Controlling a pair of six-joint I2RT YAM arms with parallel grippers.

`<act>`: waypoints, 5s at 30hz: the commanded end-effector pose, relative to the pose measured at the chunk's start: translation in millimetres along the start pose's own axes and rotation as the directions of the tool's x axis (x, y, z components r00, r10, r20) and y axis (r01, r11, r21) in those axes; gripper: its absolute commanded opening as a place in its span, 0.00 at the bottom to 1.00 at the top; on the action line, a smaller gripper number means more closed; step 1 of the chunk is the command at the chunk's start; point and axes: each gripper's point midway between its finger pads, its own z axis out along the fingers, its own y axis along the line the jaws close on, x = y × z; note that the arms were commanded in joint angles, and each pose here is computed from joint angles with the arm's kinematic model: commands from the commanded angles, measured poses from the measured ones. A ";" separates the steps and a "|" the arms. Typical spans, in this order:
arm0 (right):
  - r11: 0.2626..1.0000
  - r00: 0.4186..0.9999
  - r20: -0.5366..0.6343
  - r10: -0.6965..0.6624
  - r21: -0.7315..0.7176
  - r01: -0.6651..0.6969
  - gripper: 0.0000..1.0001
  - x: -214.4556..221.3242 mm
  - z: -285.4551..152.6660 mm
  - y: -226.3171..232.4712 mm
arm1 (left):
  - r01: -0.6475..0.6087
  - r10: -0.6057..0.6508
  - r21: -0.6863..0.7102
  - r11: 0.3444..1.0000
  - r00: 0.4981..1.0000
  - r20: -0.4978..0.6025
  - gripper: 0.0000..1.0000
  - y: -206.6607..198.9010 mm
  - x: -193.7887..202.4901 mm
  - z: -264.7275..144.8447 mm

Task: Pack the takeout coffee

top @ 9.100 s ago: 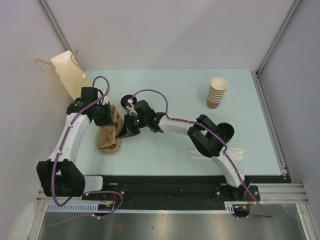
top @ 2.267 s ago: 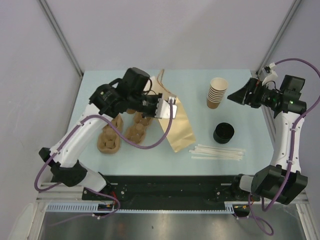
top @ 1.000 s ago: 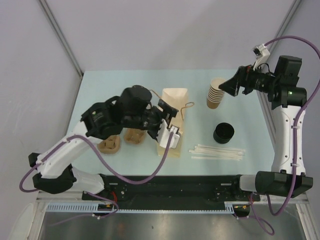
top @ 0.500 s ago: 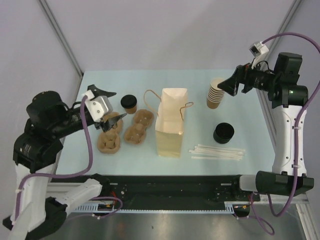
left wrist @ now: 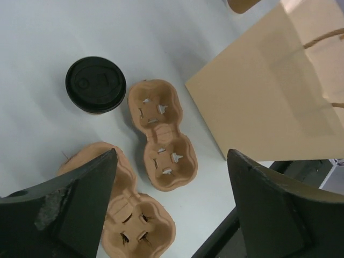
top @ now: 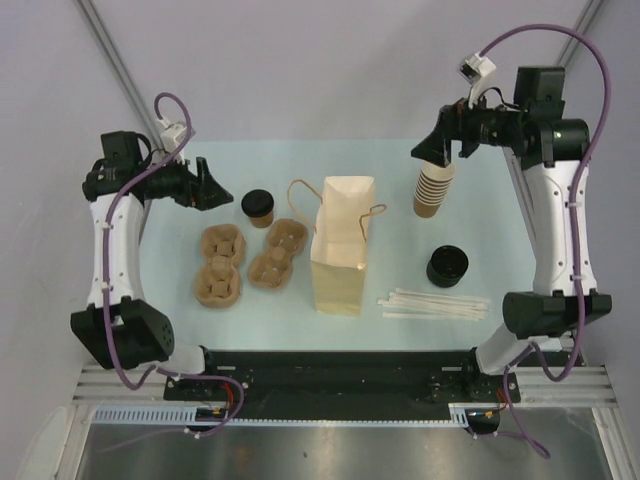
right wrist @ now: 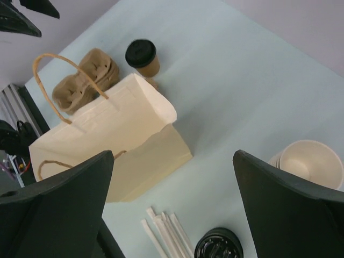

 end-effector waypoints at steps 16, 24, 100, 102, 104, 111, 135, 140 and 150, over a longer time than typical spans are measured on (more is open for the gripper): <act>0.976 0.922 -0.337 -0.189 -0.165 0.140 1.00 62.9 121.9 16.0 | -0.419 0.420 0.232 0.878 0.906 0.045 0.99 -17.1 15.1 46.2; 0.938 0.846 -0.441 -0.300 -0.300 0.176 0.84 112.8 140.0 31.5 | -0.395 0.395 0.193 0.898 0.918 0.040 0.97 2.0 6.6 69.2; 0.825 0.715 -0.451 -0.534 -0.463 0.324 0.00 146.4 104.1 32.4 | -0.649 0.920 0.653 0.391 0.273 -0.280 0.35 59.9 123.5 255.3; 0.824 0.714 -0.451 -0.535 -0.463 0.326 0.00 146.5 104.0 32.1 | -0.638 0.921 0.664 0.390 0.273 -0.278 0.33 57.9 125.7 252.3; 0.823 0.713 -0.451 -0.538 -0.463 0.328 0.00 146.1 104.0 31.8 | -0.628 0.919 0.671 0.395 0.277 -0.281 0.27 56.8 127.4 250.4; 0.822 0.713 -0.448 -0.540 -0.465 0.330 0.00 146.5 104.1 30.8 | -0.613 0.909 0.672 0.416 0.289 -0.299 0.21 55.1 127.9 245.3; 0.828 0.742 -0.428 -0.516 -0.472 0.303 0.00 148.4 94.5 27.2 | -0.622 0.861 0.600 0.504 0.420 -0.288 0.00 27.3 89.5 232.5; 0.824 0.741 -0.427 -0.519 -0.482 0.299 0.00 152.1 91.5 29.3 | -0.609 0.831 0.574 0.548 0.474 -0.292 0.00 16.0 70.2 215.3; 0.829 0.758 -0.421 -0.498 -0.488 0.274 0.00 153.9 87.5 33.0 | -0.614 0.740 0.420 0.669 0.602 -0.299 0.00 9.4 15.1 173.2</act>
